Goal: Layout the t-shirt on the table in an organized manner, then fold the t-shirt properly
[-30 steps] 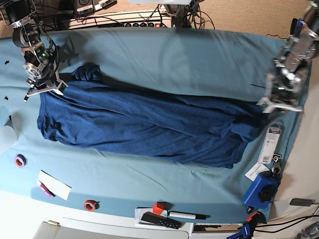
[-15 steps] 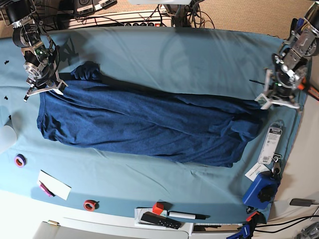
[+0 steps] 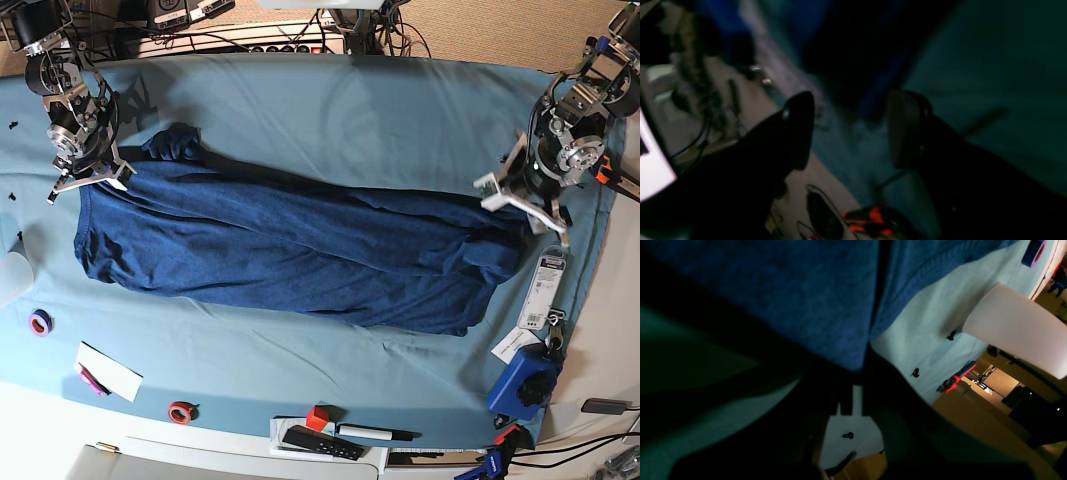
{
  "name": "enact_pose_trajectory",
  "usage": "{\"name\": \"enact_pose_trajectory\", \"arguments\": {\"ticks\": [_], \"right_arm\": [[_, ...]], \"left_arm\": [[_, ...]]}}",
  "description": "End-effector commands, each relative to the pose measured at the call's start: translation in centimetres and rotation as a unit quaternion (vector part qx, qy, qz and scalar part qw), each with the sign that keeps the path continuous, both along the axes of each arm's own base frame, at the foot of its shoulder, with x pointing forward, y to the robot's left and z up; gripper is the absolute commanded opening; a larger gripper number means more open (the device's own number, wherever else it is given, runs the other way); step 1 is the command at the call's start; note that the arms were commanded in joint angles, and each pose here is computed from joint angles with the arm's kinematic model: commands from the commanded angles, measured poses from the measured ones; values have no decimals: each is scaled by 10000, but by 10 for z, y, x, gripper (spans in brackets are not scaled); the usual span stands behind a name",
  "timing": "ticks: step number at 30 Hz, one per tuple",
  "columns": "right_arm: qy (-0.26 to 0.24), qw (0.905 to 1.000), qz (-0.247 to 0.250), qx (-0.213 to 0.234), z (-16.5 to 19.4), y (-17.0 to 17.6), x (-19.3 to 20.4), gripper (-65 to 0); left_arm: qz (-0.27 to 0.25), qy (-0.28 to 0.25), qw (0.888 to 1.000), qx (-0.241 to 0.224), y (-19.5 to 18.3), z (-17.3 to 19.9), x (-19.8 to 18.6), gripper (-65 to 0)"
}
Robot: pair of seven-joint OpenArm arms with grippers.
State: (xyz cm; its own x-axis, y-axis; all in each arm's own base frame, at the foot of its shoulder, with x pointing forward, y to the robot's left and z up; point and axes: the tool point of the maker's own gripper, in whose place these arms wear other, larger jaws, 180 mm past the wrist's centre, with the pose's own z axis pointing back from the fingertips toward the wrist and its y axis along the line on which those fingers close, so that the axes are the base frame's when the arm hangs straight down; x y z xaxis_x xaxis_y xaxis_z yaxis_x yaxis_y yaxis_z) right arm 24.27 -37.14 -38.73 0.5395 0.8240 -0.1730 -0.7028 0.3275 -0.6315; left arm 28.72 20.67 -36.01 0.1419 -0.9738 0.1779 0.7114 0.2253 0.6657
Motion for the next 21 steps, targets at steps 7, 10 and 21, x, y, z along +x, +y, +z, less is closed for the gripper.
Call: {"name": "enact_pose_trajectory", "arguments": {"ticks": [7,10,21], "right_arm": [[-89,9999,26,-109,10,-7,6,-650],[-90,9999,24,-111,10,-7,6,-650],[-91,9999,28,-110,10,-7,7,-650]], "left_arm": [[-553,-301,9971,-430,-21,16,9,-267],[-657,-494,9953,-515,-27,22,13,-267],[-235,-647,9976,-108,15,-7,25,-268]]}}
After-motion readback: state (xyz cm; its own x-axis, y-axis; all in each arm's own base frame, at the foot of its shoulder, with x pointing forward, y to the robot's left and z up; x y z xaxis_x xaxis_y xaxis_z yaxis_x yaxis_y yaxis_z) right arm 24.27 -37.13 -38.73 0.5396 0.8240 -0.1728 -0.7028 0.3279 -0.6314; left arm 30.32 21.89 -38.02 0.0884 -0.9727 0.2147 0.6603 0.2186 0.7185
